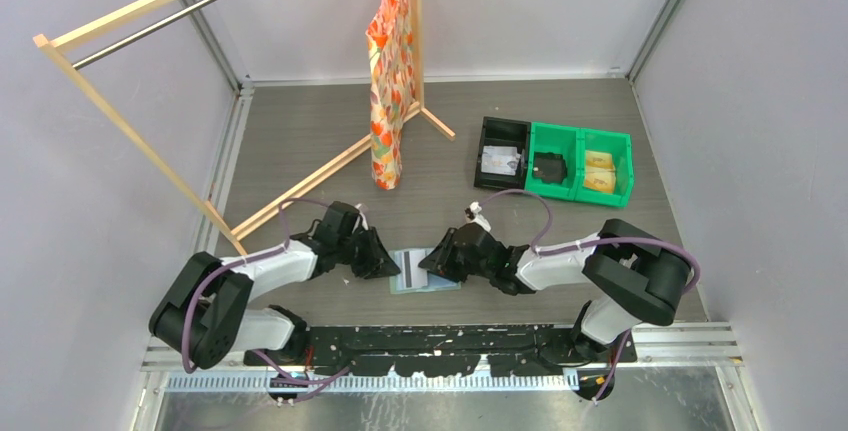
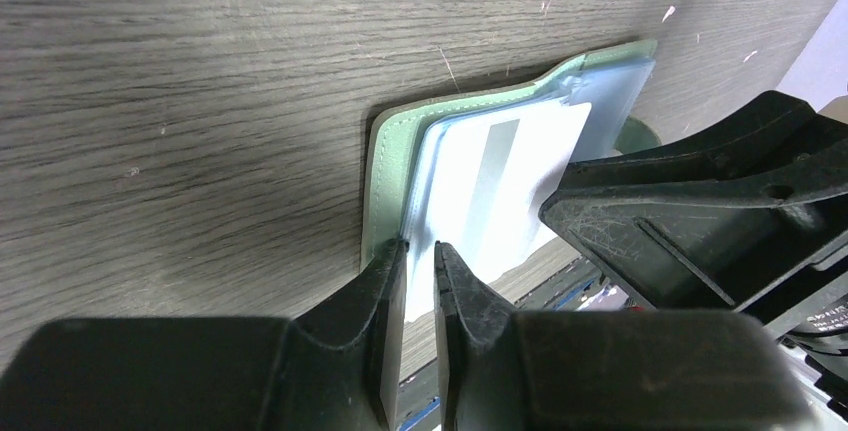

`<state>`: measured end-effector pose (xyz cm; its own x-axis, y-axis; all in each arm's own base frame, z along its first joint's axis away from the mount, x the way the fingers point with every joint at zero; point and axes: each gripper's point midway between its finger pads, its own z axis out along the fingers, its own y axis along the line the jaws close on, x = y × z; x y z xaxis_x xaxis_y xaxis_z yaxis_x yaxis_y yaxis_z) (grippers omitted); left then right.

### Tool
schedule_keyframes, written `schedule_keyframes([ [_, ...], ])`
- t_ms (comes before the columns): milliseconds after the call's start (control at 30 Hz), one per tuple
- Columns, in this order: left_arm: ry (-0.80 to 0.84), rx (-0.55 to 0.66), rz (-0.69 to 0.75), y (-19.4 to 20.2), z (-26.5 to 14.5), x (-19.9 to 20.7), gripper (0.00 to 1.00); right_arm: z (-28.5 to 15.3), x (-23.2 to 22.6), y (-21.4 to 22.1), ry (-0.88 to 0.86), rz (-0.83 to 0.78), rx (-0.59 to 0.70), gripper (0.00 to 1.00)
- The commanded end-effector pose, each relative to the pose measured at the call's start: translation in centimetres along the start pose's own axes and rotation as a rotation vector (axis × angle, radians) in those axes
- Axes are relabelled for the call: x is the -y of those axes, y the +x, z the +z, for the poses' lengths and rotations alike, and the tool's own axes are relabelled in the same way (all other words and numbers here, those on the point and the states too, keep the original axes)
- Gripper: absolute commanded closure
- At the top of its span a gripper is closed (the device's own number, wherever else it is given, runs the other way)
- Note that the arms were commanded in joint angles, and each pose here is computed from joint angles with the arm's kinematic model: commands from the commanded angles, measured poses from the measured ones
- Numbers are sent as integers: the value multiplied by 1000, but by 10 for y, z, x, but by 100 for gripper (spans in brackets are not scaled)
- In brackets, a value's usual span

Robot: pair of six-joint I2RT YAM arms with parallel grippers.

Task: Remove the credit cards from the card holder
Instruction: Remove the credit card from the card holder.

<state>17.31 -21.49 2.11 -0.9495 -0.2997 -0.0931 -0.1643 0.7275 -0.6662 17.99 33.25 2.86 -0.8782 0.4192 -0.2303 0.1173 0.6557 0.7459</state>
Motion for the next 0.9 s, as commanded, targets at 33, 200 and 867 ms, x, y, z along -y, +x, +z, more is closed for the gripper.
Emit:
schedule_keyframes([
  [33, -83, 12, 13, -2, 6, -19, 82, -2, -1, -5, -43, 60, 25, 70],
  [200, -89, 12, 15, -3, 6, -19, 82, 1, -10, -2, -83, 61, 3, 76],
  [867, -133, -5, 11, -2, 7, -26, 83, -7, 4, -8, -72, 78, 33, 99],
])
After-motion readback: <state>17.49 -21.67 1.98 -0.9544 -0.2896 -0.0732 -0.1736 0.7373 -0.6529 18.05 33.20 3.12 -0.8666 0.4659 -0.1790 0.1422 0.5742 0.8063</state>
